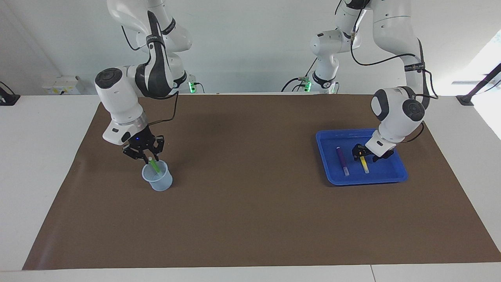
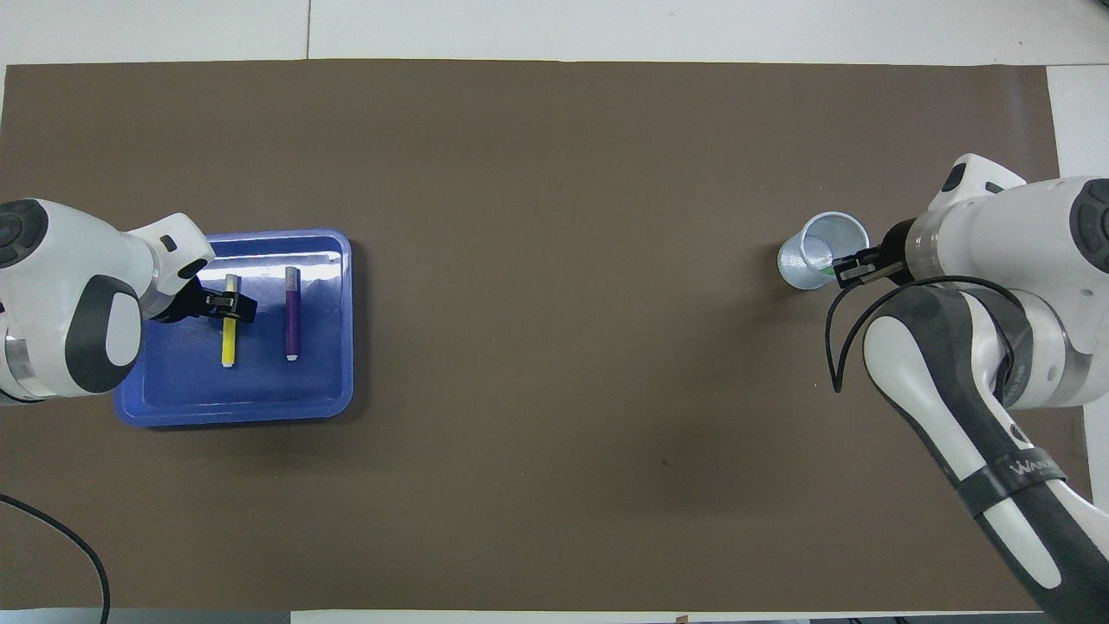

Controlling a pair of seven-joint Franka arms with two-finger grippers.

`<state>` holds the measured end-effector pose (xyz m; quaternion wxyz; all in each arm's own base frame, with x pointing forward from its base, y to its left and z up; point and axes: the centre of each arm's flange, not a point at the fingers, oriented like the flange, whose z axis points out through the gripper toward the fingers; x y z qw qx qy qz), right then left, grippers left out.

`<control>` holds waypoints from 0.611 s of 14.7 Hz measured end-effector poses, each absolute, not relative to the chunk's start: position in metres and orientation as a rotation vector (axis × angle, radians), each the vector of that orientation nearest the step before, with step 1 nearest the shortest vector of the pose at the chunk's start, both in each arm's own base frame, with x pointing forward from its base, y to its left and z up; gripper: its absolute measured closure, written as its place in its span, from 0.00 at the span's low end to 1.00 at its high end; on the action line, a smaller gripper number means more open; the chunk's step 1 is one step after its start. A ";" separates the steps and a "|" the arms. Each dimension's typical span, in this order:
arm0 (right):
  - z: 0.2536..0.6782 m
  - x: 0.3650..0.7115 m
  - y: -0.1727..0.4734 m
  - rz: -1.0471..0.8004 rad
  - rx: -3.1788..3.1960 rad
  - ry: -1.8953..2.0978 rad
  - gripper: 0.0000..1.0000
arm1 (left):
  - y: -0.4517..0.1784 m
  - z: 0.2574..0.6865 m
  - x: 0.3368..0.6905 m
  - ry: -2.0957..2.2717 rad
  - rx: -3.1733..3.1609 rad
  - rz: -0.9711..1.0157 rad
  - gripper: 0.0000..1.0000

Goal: Transfer and insert pens with both arms
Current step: 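Insert the green pen into the white cup with the right gripper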

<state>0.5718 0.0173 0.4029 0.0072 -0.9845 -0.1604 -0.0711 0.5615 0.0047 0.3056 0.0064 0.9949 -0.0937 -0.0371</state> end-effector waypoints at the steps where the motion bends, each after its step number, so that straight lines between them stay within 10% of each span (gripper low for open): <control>1: 0.403 0.572 0.017 -0.224 -3.079 -0.502 0.22 | 0.005 0.304 0.561 -0.293 3.112 -0.120 0.27; 3: 0.405 0.573 0.017 -0.231 -3.079 -0.502 0.04 | 0.005 0.302 0.560 -0.293 3.111 -0.128 0.44; 9: 0.456 0.589 0.013 -0.328 -3.084 -0.432 0.00 | 0.005 0.301 0.561 -0.292 3.111 -0.130 0.62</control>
